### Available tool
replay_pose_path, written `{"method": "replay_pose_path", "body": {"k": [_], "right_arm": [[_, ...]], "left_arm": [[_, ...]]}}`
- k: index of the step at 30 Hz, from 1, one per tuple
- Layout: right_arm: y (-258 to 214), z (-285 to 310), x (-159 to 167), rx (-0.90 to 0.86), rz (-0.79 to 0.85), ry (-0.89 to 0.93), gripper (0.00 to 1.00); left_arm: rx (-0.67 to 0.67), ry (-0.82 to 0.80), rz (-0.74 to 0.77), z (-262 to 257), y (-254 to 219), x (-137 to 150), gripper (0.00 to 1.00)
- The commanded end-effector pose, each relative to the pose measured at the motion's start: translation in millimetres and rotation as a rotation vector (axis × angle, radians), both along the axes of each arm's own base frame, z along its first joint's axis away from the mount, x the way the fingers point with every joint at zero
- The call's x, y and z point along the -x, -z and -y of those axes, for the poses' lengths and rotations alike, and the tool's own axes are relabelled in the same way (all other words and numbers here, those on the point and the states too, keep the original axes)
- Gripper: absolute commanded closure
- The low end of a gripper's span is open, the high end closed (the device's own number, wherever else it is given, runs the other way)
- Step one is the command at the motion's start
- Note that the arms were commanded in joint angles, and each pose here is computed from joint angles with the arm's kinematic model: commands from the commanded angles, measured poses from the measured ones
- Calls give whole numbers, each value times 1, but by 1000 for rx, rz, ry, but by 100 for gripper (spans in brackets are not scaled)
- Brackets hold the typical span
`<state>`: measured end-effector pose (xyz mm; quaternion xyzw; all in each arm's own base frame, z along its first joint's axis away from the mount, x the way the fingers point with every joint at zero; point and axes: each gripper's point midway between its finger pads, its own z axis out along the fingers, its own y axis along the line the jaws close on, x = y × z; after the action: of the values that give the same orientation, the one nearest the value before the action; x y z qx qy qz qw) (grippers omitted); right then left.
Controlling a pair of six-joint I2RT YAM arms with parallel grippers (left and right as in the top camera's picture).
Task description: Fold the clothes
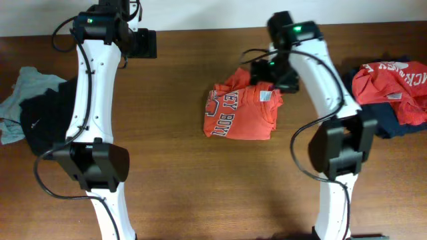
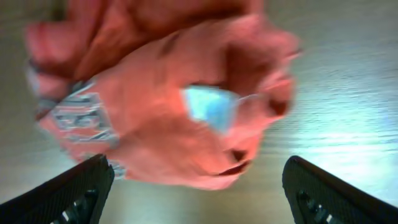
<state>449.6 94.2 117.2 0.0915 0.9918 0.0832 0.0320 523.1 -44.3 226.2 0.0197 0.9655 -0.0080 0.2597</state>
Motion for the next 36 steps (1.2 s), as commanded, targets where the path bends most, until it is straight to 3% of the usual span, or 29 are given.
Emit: {"method": "replay_pose_path", "body": {"k": [1,6,10,20,24,28,34,36], "right_arm": [[1,26,-1,-36,4,-27,10],[14,42,-3,-93,25,-123,10],[30,28,0,-241,64,-265,9],[87,17,12,-349,63,-250,15],[98,-2,20,-472,81,-254,20],[108,-19,26,-567,85,-215,32],[114,-22,23,-574,88,-164,94],[110,-17,16,-573,106,-154,96]], "left_arm": [[-11,13,4,-1,3,-4,16],[-8,15,11,-1,2,-5,16],[-8,15,9,-1,3,-5,16],[-8,15,3,-1,3,-4,16],[-8,15,4,-1,3,-4,16],[-4,17,8,0,3,-5,16],[-4,17,8,0,3,-5,16],[-4,17,8,0,3,-5,16]]}}
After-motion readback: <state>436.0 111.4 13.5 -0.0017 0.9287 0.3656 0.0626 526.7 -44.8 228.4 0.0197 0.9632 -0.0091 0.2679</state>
